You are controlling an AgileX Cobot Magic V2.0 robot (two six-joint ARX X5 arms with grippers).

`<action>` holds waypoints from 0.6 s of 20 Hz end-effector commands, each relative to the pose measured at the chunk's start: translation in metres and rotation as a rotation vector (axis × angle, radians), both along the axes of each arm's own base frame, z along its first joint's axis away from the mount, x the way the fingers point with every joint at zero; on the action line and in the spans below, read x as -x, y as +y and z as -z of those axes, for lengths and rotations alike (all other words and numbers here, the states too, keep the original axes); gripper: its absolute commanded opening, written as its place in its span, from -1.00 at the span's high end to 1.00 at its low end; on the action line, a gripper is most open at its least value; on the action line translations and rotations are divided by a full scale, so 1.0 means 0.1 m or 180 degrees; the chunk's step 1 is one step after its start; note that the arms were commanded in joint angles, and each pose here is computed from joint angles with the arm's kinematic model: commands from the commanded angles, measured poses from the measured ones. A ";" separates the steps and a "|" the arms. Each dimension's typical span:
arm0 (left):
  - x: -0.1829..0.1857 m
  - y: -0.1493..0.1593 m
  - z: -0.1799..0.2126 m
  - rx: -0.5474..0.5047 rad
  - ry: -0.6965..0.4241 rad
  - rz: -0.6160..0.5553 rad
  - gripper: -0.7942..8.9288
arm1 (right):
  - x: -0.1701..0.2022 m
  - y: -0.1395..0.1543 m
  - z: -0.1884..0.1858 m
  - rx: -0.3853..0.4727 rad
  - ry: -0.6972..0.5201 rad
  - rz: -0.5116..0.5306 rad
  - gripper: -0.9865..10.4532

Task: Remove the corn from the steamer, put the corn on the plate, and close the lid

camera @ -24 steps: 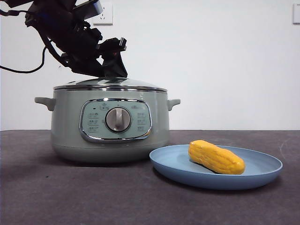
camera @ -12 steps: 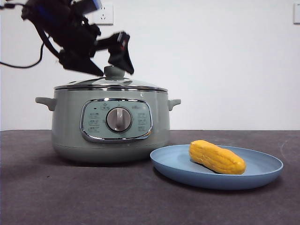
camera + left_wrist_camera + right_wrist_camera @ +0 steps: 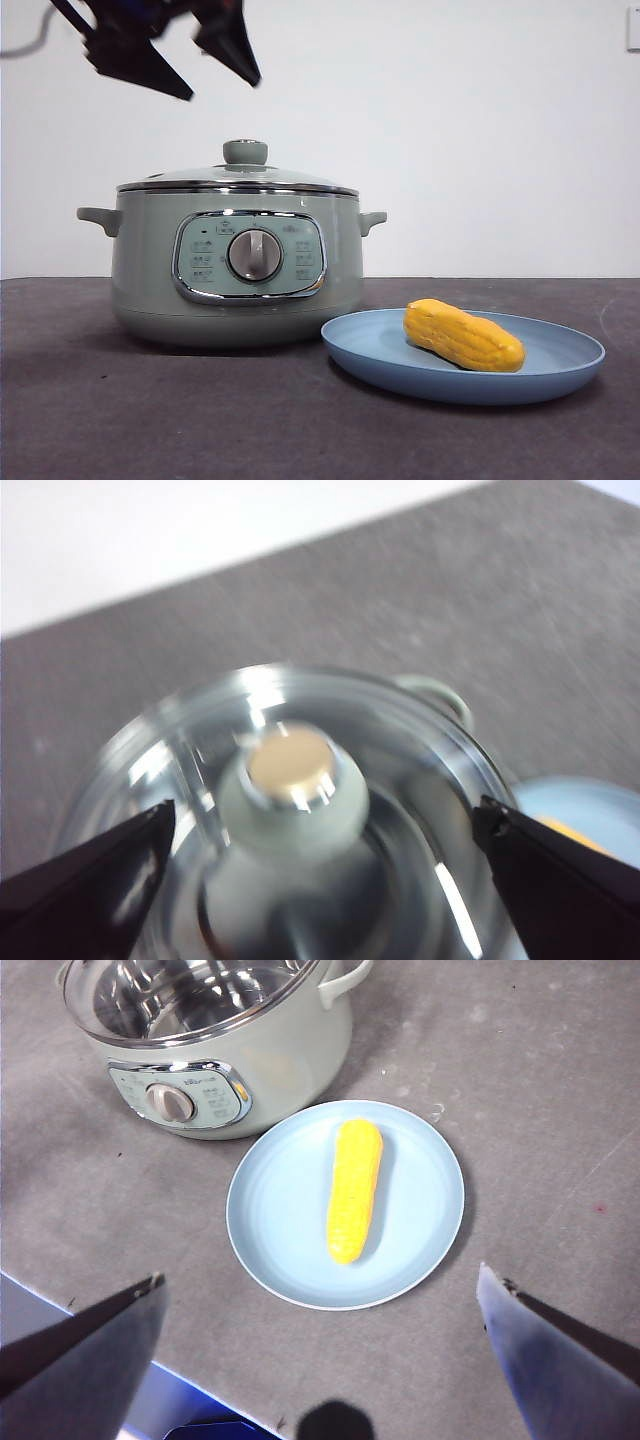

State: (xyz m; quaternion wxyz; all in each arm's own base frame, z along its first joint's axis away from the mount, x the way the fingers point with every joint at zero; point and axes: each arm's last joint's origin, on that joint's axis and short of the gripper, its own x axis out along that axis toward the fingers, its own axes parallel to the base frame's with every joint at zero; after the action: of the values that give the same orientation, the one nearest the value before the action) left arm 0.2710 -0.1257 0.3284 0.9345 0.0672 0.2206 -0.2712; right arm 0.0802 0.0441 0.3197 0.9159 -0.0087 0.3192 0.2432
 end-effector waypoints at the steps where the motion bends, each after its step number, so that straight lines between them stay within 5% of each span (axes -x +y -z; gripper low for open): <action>1: 0.19 0.06 -0.04 -0.0039 0.0268 0.0164 -0.20 | 0.00 0.00 0.01 0.0004 0.0007 -0.0012 -0.11; 12: 1.02 0.37 -0.18 0.0039 0.1317 0.0642 -0.19 | 0.06 -0.03 0.08 0.0197 0.0240 -0.0067 -0.11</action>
State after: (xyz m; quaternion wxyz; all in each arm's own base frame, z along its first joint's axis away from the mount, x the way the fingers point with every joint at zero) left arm 0.1715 -0.0889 0.3466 0.8428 0.0297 0.3907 -0.3690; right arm 0.0749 0.0414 0.3124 0.9006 -0.0260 0.3620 0.2393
